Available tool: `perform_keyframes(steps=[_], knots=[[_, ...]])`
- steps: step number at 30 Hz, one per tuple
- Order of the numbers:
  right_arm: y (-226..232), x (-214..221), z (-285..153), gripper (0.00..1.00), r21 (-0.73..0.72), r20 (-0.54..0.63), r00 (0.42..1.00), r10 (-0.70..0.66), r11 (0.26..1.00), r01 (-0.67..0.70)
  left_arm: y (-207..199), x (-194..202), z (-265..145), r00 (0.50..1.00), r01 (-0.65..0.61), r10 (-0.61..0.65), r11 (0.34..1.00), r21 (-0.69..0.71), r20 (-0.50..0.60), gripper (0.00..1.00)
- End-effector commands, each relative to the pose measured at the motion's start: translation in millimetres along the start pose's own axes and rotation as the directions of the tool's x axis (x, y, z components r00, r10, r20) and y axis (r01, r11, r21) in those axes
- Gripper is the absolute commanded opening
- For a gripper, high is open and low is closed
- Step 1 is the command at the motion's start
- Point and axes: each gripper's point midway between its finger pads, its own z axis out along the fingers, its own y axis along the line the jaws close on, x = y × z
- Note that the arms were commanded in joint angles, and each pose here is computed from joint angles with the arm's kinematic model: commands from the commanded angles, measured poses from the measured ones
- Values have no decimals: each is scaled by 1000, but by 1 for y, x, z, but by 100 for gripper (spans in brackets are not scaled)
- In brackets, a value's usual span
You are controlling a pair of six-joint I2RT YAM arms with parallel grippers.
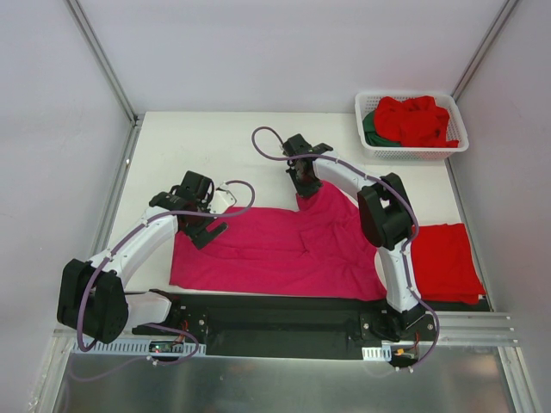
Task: Fold and stack the t-shirts
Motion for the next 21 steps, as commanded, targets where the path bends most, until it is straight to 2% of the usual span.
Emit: perform_keyframes(steps=[1, 2, 5, 7, 15, 21], knots=[[-4, -25, -29, 22, 6, 91, 996, 9, 1000, -10, 7, -4, -14, 1000, 12, -12, 1000, -27, 18, 99], [-3, -24, -26, 31, 6, 84, 996, 7, 1000, -7, 7, -4, -14, 1000, 10, -10, 1000, -26, 17, 99], [1, -26, -24, 49, -9, 88, 996, -1, 1000, 2, 7, -4, -15, 1000, 12, -12, 1000, -28, 17, 99], [2, -28, -22, 54, -20, 93, 996, 1, 1000, 1, 7, -4, -15, 1000, 9, -8, 1000, -28, 16, 99], [9, -45, -15, 56, -34, 128, 991, -31, 999, 35, 7, -2, -15, 1000, 8, -8, 1000, -26, 8, 99], [21, -36, 7, 55, -87, 62, 996, -59, 994, 64, 6, -1, -15, 1000, 11, -11, 1000, -28, 5, 99]])
